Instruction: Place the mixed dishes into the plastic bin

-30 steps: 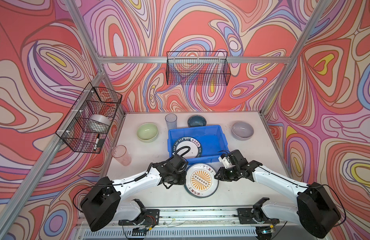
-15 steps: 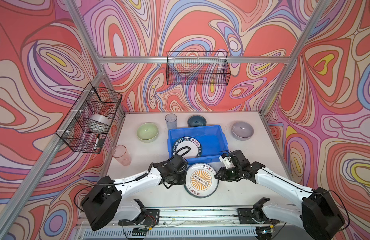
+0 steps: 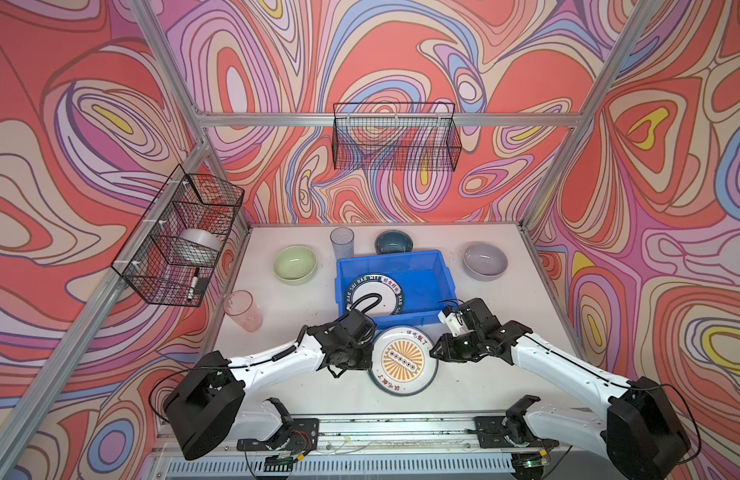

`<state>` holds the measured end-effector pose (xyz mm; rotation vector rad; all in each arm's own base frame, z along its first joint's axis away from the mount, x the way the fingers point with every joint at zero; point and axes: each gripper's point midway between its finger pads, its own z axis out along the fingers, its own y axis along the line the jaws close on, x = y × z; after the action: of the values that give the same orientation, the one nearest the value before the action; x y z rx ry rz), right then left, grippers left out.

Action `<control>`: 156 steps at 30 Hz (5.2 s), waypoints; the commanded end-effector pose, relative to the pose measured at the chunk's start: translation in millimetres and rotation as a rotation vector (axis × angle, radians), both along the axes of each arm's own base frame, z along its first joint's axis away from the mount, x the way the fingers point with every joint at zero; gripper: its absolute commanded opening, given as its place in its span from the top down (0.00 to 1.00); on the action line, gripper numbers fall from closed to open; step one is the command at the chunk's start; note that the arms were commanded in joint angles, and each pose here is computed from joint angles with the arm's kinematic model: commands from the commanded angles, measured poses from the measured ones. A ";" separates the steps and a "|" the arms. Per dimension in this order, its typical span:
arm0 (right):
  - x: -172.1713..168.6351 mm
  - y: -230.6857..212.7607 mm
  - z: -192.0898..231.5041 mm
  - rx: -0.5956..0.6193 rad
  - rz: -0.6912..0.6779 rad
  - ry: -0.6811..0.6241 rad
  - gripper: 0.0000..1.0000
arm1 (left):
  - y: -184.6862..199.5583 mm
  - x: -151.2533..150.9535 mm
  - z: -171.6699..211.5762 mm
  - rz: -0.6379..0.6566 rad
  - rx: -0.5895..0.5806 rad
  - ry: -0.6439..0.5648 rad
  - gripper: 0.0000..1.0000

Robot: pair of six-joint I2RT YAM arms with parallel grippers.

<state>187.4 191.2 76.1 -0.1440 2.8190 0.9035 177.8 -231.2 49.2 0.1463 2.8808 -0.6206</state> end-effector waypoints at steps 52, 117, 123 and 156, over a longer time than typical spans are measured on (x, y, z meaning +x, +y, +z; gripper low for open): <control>6.1 34.5 26.5 0.227 0.022 -0.011 0.76 | 1.0 -2.2 -13.3 0.011 0.027 0.023 0.87; 32.6 32.9 108.5 0.183 0.050 -0.174 1.00 | 89.6 25.2 79.3 0.192 0.063 -0.194 0.47; 65.9 35.0 135.9 0.197 0.011 -0.236 1.00 | 97.7 42.2 87.4 0.235 0.044 -0.209 0.44; 208.3 34.6 96.7 0.017 -0.189 -0.341 1.00 | 91.5 120.0 71.1 0.229 0.069 -0.155 0.66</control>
<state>386.6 219.9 167.3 0.0225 2.4989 0.7661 288.3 -140.8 114.2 -0.1308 2.7428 -0.4567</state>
